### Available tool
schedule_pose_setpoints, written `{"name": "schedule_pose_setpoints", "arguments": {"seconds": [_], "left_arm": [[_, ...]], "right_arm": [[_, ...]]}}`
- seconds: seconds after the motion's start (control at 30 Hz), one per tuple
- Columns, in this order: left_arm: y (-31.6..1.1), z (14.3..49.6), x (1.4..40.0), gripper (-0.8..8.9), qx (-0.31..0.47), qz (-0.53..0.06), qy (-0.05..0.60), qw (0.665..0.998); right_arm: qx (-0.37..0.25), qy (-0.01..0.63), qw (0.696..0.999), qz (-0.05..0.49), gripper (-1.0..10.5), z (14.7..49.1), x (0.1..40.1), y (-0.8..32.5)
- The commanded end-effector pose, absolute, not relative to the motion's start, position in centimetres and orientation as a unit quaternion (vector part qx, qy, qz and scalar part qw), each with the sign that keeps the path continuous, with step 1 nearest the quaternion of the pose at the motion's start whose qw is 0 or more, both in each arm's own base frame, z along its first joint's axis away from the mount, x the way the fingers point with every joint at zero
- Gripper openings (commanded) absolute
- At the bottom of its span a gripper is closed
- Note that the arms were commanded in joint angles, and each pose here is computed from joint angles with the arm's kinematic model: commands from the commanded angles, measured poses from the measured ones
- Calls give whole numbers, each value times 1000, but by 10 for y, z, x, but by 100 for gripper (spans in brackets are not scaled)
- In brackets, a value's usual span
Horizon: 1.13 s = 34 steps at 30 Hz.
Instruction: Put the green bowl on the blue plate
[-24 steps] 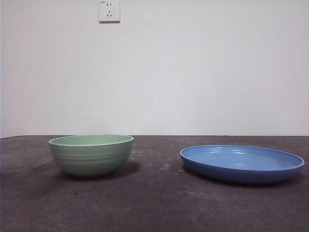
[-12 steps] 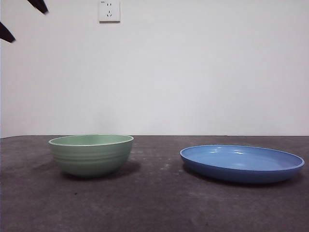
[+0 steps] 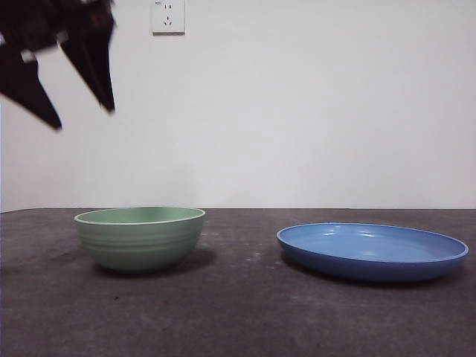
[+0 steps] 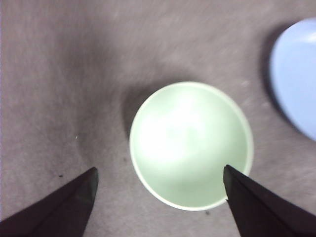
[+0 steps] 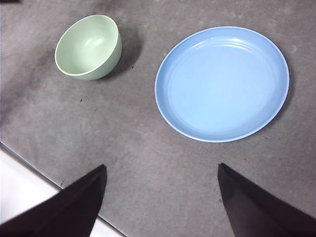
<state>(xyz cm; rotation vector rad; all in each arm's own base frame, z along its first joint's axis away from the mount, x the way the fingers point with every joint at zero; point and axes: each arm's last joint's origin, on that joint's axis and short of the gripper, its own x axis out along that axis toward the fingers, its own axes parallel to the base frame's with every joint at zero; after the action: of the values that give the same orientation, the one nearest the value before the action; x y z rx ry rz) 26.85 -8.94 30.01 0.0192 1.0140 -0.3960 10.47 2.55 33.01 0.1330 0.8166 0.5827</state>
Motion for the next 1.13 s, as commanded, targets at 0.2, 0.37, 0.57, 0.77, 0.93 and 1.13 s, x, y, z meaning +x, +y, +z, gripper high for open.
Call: {"name": "schedule_pose_setpoints", "arguments": {"seconds": [0.2,0.37,0.57,0.77,0.93,1.13], "left_arm": [[-103,258,304,405,32,-179,523,833],[-107,232,318,405,42,-165,548,819],[-110,211,327,400,45,-162,569,805],[-112,202,331,289,47,-160,576,800],[-112,201,331,117,46,-160,577,800],[-112,201,331,10,46,-159,577,800]], "right_arm": [[59,379,879,284,361,336,106,26],[59,379,879,284,361,336,106,26],[59,378,879,284,361,336,106,26],[59,377,879,284,361,336,106,26],[59,377,880,284,361,336,106,26],[59,377,880,284,361,336,106,26]]}}
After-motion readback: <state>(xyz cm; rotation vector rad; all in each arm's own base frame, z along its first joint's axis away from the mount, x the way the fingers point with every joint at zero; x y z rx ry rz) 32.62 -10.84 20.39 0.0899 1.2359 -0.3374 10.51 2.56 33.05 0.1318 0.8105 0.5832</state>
